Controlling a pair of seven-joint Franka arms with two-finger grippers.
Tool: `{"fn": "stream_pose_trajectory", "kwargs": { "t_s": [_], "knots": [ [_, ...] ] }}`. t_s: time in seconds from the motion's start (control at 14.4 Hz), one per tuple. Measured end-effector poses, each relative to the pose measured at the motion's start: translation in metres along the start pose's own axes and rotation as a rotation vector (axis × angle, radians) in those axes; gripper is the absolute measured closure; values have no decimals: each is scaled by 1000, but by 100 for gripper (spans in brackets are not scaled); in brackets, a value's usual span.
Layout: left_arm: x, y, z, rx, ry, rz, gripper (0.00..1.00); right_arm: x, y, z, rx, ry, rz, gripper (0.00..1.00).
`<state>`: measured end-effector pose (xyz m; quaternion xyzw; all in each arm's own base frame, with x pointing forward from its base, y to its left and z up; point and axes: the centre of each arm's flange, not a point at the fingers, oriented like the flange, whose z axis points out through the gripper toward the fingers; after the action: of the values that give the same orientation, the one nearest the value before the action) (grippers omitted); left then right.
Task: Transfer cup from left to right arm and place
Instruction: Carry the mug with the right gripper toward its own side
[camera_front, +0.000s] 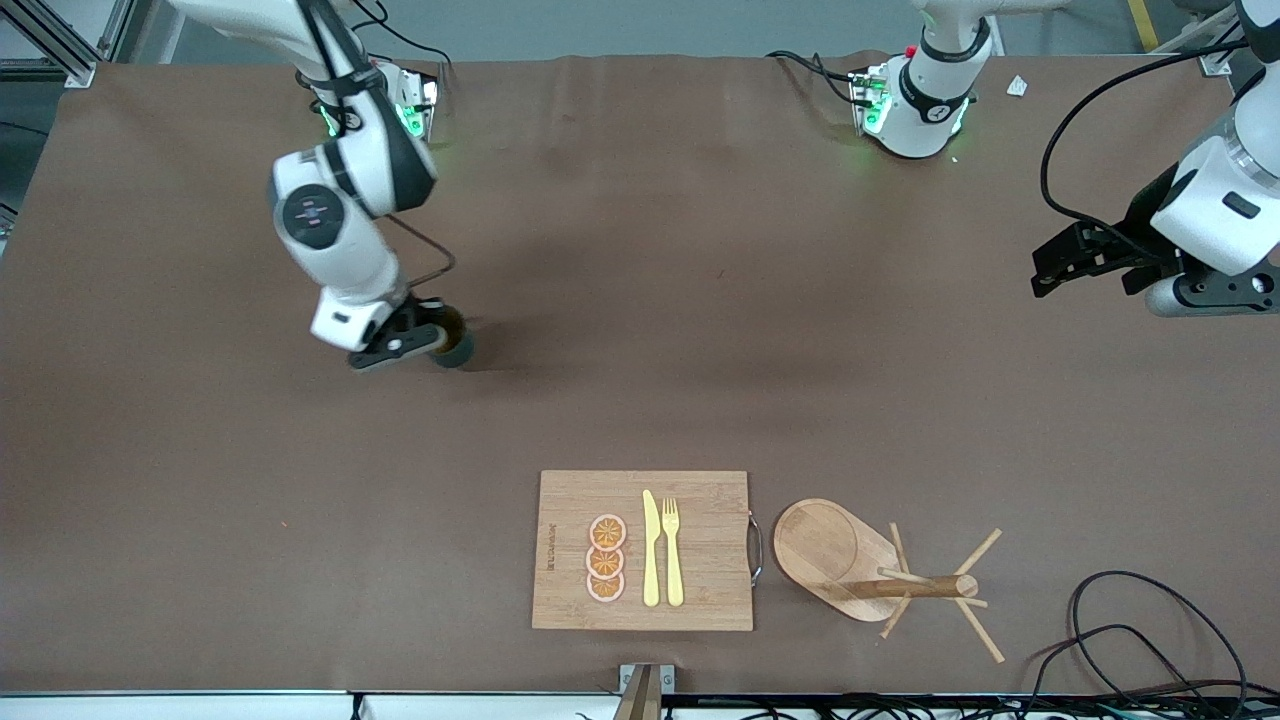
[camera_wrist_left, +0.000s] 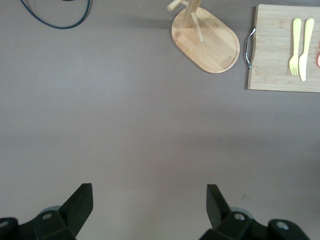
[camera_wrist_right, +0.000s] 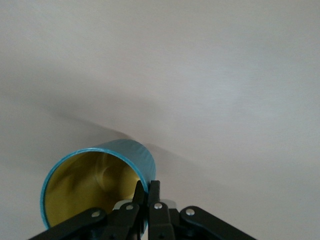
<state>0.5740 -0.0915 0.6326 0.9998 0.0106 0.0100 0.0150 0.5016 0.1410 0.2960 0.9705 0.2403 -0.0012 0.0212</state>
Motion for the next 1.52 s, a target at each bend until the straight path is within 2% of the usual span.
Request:
{"fn": "stream_pose_trajectory", "kwargs": {
  "t_s": [0.21,0.55,0.76,0.97,1.18,1.52],
  "knots": [
    [1,1,-1,-2,8,3,0,-28,57,-2,5,-3,-166,96],
    [1,-1,0,22,11,4,0,-42,83,1,9,-7,-439,96],
    [2,-1,2,32,9,8,0,-65,122,8,21,-17,-582,96],
    [3,1,6,32,2,13,0,-92,167,11,12,-5,-650,96],
    [3,7,7,31,0,22,0,-96,174,14,13,5,-685,96],
    [2,12,7,30,-1,29,0,-95,169,36,102,95,-731,96]
  ]
}}
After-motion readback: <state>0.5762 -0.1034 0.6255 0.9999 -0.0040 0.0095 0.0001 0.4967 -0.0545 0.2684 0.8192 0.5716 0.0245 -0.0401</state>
